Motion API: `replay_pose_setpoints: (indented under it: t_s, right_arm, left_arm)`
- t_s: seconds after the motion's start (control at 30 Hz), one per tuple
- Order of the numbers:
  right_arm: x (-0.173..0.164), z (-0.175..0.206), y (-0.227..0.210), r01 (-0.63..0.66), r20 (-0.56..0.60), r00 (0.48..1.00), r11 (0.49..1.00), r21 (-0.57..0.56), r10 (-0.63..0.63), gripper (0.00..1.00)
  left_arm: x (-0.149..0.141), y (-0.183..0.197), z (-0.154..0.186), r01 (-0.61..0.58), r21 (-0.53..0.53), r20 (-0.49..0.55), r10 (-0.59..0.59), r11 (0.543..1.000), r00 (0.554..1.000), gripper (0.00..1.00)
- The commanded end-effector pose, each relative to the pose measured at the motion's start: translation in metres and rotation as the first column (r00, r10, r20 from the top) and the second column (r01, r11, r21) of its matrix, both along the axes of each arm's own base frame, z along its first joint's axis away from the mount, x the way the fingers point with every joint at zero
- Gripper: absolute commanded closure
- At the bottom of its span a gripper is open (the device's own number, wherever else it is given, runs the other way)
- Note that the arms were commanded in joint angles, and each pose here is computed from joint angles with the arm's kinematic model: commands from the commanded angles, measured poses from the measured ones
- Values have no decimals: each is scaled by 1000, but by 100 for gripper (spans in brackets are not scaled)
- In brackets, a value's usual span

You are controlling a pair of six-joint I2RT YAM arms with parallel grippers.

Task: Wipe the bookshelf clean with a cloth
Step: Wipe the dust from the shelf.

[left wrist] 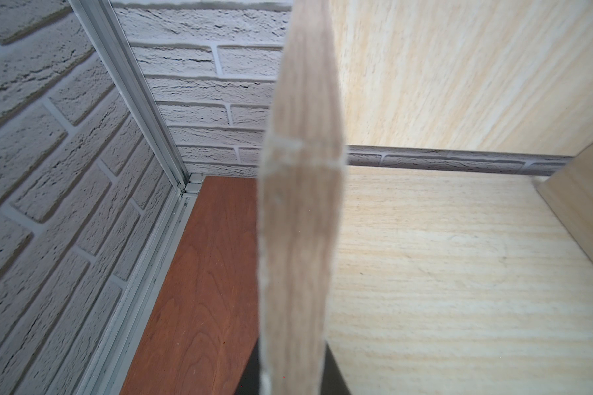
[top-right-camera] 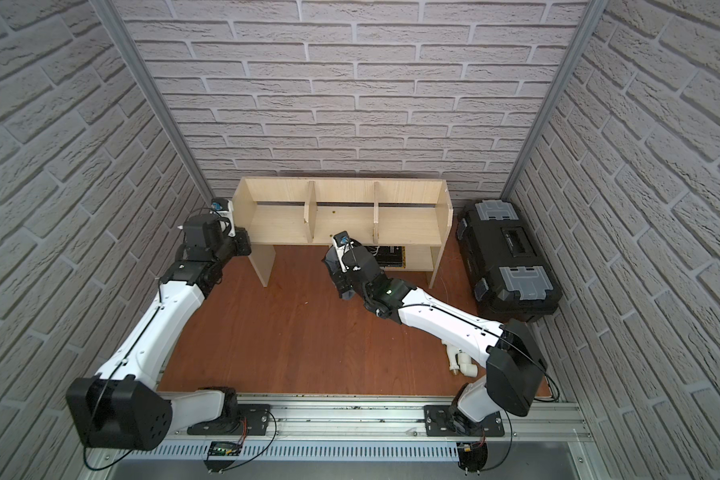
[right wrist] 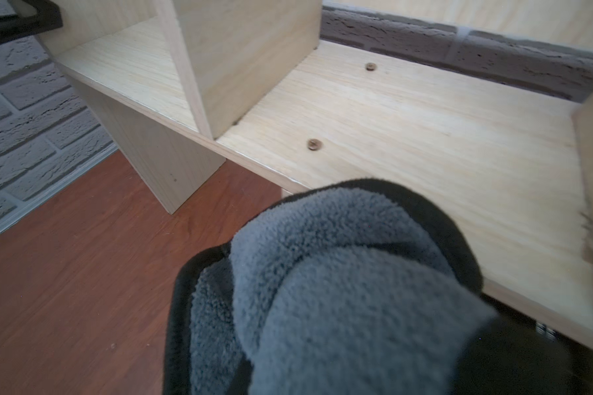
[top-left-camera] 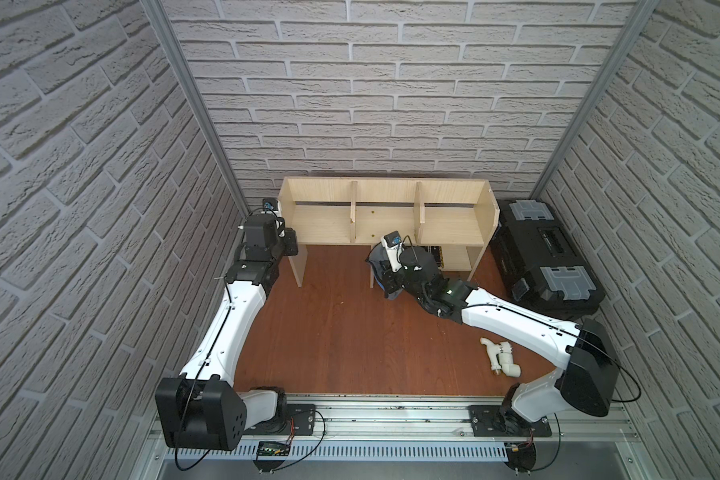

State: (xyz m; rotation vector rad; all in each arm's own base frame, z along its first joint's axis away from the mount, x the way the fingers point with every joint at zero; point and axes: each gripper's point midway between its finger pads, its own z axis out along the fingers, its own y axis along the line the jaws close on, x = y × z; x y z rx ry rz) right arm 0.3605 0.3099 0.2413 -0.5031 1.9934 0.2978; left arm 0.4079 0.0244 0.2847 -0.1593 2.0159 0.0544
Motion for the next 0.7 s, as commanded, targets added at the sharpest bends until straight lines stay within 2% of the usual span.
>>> replay_pose_setpoints:
  t_s: [0.0, 0.23, 0.47, 0.57, 0.67]
  right_arm:
    - [4, 13, 17, -4, 51, 999, 999, 37, 2, 97]
    - [-10, -41, 42, -33, -24, 999, 999, -4, 32, 97]
    - [-17, -100, 41, -14, -112, 994, 1000, -28, 11, 97]
    - [-16, -97, 43, -21, -110, 994, 999, -43, 16, 97]
    - [-13, -67, 43, -22, -55, 998, 1000, -23, 20, 97]
  left_arm:
    - [-1, -6, 0, 21, 17, 12, -21, 1000, 1000, 100]
    - [-1, -8, -1, 28, 16, 10, -28, 999, 1000, 100]
    - [-2, -7, -1, 26, 19, 10, -27, 999, 1000, 100]
    - [-1, -8, -1, 28, 19, 10, -28, 999, 1000, 100]
    - [-1, -8, 0, 30, 18, 11, -30, 999, 999, 100]
